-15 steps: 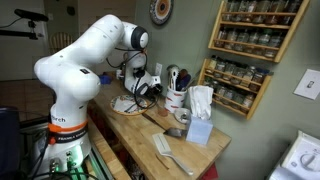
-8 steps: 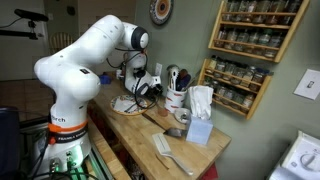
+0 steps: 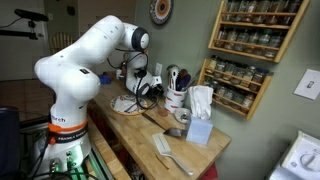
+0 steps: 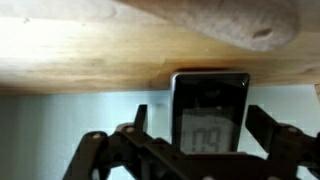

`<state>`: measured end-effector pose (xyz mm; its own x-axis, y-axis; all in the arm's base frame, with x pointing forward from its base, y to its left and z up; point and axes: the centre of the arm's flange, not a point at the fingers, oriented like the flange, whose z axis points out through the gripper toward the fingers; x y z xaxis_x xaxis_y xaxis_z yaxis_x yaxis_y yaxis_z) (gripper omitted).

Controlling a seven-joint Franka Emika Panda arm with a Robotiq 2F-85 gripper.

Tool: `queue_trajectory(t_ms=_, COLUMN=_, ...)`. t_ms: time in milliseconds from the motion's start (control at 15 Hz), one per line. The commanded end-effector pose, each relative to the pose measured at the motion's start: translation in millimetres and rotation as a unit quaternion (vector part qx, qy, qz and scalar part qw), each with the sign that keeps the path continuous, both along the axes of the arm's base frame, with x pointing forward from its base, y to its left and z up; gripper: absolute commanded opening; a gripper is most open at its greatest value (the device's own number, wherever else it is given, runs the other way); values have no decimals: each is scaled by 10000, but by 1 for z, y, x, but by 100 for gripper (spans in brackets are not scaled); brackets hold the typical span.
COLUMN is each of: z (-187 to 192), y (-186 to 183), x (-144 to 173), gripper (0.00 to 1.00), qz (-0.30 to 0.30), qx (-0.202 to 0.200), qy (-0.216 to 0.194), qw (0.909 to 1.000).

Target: Place the timer against against the wall

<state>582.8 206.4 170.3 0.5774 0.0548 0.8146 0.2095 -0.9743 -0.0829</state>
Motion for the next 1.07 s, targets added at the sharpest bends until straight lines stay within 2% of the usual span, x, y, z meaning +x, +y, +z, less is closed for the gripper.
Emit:
queue_trajectory(t_ms=0, z=6, y=1, x=-16, gripper=100, qz=53, qx=-298, qy=91, qw=9995)
queue_trajectory(t_ms=467, z=22, y=3, x=-37, gripper=100, qz=486, qx=-507, qy=102, qw=9975)
queue_trajectory(t_ms=733, z=50, y=-4, x=-60, gripper=100, qz=539, qx=-493, qy=176, qw=9972)
queue_trajectory(t_ms=867, z=67, y=-6, x=-73, gripper=100, qz=597, qx=-472, qy=309, qw=9966)
queue_trajectory(t_ms=1000, z=85, y=-8, x=-86, gripper=100, qz=705, qx=-361, qy=676, qw=9946)
